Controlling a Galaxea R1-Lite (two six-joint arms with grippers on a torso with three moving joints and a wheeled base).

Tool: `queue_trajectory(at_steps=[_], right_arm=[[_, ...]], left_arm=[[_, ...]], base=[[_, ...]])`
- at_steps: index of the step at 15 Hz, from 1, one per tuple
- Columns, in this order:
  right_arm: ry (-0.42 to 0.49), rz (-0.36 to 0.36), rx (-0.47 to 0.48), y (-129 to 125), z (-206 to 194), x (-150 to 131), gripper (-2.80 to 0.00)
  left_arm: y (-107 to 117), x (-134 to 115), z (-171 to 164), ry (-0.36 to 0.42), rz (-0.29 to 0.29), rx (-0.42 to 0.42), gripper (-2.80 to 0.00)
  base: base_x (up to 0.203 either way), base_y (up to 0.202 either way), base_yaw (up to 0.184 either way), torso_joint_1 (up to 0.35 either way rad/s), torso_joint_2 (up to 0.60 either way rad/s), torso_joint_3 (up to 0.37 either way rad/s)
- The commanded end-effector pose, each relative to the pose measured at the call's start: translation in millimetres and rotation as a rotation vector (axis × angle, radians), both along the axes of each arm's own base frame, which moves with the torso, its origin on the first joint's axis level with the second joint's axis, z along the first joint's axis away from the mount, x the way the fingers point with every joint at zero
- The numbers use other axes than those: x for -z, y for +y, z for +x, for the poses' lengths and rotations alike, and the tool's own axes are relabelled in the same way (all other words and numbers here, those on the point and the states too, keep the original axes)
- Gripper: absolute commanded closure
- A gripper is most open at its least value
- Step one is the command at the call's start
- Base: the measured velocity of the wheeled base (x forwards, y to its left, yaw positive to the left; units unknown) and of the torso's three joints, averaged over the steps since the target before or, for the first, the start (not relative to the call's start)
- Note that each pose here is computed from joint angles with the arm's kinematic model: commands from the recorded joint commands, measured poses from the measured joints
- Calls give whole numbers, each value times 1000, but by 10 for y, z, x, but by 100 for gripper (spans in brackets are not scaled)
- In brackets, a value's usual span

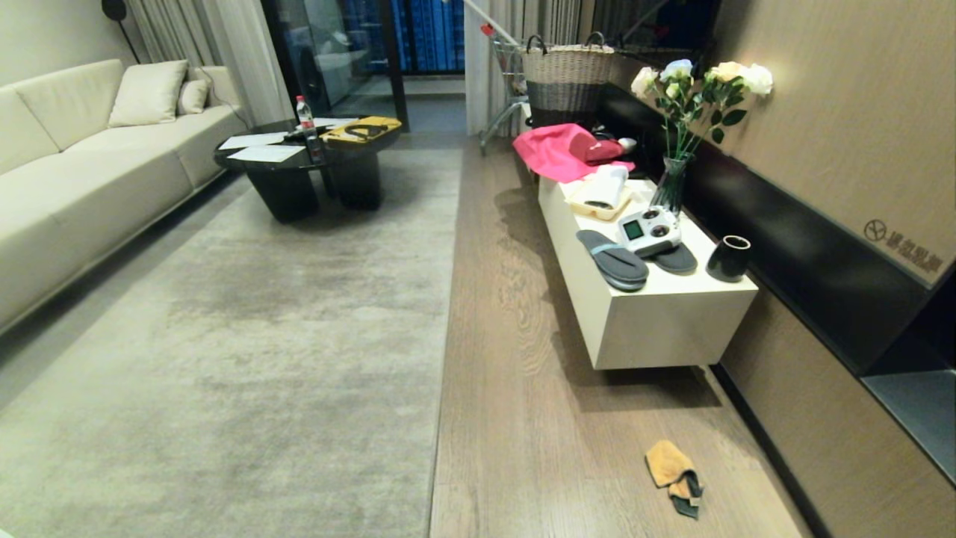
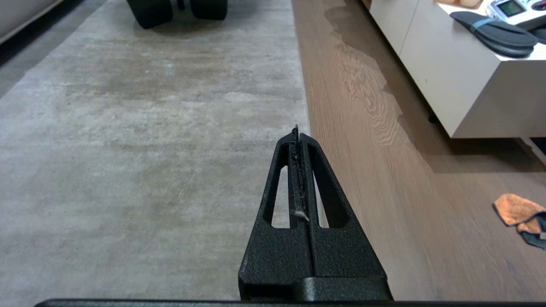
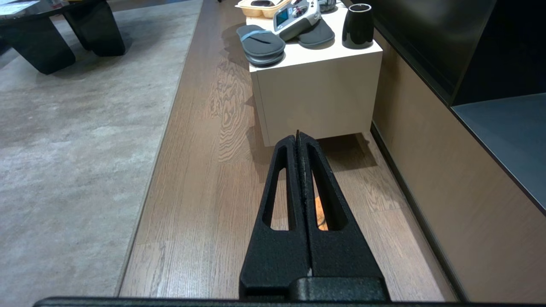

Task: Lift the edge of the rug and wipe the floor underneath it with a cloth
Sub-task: Pick up the rag

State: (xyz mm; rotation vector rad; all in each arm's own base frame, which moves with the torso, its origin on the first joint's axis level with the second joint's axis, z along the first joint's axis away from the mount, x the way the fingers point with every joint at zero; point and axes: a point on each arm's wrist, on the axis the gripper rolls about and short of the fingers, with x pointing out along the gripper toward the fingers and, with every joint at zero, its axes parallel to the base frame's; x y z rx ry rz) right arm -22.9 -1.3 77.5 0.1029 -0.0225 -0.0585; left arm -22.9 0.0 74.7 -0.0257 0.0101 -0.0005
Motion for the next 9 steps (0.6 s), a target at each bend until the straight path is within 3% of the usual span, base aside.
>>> queue_trajectory(at_steps=[1,4,9], right_arm=[[1,0,-1,0,1,-1,0],[1,0,-1,0,1,-1,0],[0,0,-1,0,0,0,0]], left_arm=[[0,-5,-3,1,0,1,0],[0,-7,0,7,0,1,0],[0,-6,-3,4,0,1,0]], base=[[0,0,0,0,0,0],[0,0,0,1,3,-50],[0,0,0,2,2,-178]])
